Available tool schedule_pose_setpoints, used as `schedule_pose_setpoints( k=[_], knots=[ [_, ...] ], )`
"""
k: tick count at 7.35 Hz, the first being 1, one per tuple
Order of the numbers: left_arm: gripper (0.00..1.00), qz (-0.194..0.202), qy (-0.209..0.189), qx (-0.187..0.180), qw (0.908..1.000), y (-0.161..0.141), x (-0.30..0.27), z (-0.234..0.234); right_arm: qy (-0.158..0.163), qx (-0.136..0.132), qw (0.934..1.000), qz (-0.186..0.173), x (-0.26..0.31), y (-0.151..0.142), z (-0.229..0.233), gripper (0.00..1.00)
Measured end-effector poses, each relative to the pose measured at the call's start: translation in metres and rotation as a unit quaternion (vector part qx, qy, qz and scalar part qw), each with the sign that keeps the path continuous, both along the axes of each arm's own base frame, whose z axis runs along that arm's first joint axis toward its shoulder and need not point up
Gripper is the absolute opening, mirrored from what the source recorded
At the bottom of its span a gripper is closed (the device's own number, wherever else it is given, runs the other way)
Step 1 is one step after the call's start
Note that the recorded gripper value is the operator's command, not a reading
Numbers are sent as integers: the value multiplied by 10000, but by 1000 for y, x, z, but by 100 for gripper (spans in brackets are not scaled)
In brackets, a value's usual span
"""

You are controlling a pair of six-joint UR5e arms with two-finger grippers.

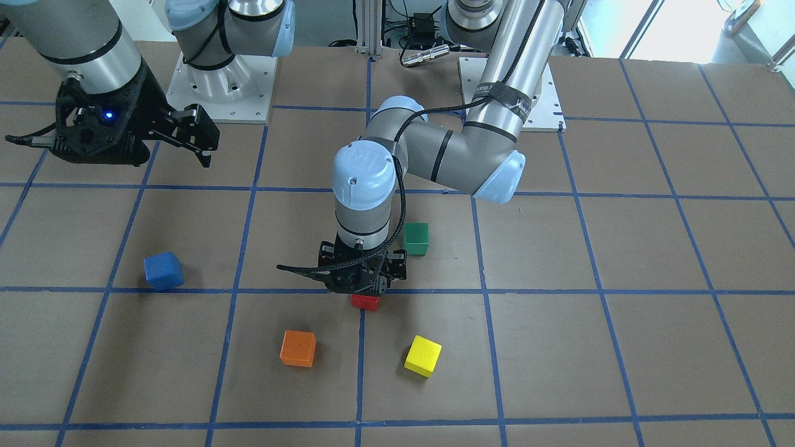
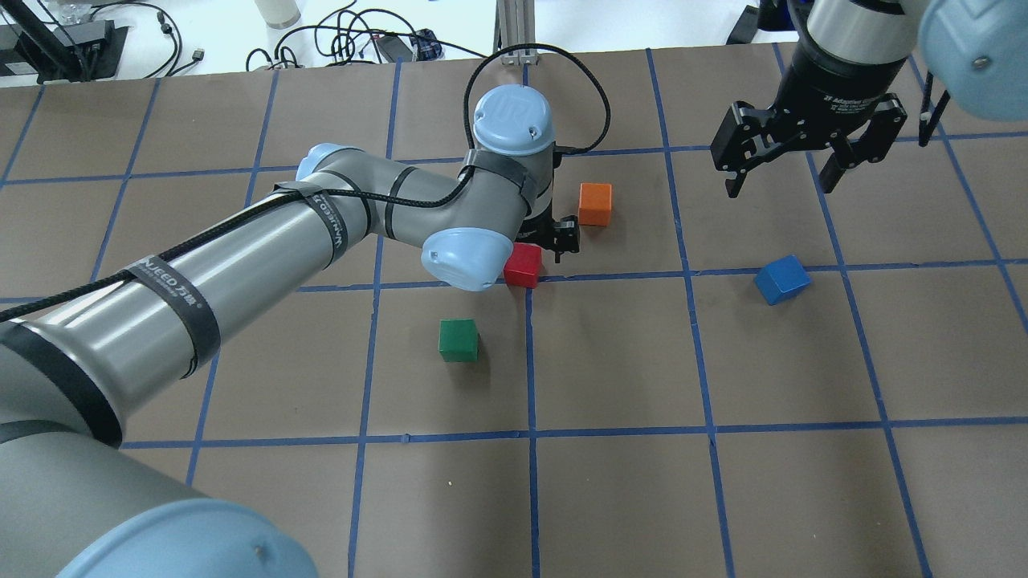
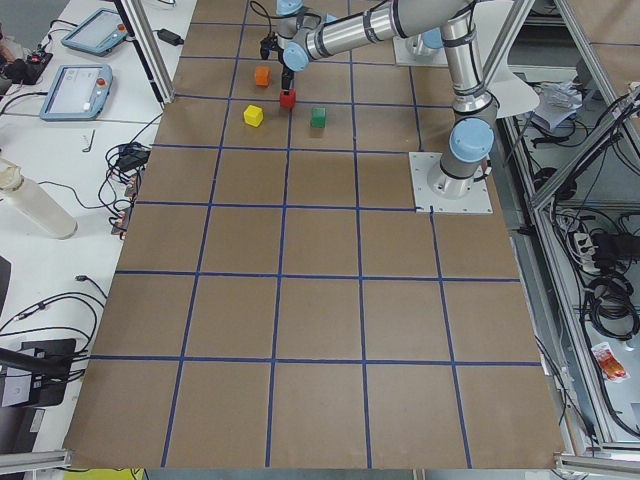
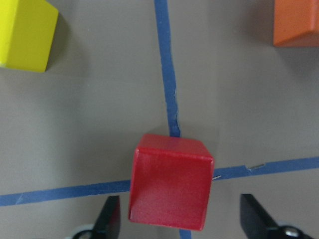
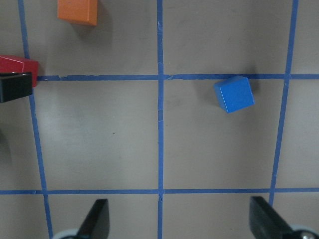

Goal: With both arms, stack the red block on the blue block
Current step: 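Lower the red cube near the orange cube and release it, then raise the left gripper back while the right gripper moves toward the red cube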

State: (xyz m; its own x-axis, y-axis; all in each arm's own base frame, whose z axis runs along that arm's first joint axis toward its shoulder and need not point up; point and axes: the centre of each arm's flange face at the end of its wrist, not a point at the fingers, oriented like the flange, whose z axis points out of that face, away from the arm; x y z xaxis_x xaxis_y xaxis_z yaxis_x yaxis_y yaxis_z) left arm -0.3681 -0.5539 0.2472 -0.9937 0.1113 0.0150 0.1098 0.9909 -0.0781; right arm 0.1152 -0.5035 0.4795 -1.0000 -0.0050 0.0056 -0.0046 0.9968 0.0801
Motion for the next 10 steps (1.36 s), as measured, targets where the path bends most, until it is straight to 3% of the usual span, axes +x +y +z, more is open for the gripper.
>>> schedule_pose_setpoints(
  k=[3, 5, 7, 10],
  knots=[
    [100, -371, -32, 73, 9993, -15, 105, 103, -4, -53, 10000, -49, 0, 0, 3, 100],
    [100, -246, -57, 300, 9992, 7, 177, 173, -97, -119, 9991, -395, 7, 2, 7, 100],
    [100, -87, -62, 385, 9992, 47, 200, 226, -268, -223, 9970, -694, 11, -2, 13, 100],
    [100, -52, -115, 377, 9992, 67, 204, 239, -423, -294, 9946, -902, 18, -13, 5, 100]
  ],
)
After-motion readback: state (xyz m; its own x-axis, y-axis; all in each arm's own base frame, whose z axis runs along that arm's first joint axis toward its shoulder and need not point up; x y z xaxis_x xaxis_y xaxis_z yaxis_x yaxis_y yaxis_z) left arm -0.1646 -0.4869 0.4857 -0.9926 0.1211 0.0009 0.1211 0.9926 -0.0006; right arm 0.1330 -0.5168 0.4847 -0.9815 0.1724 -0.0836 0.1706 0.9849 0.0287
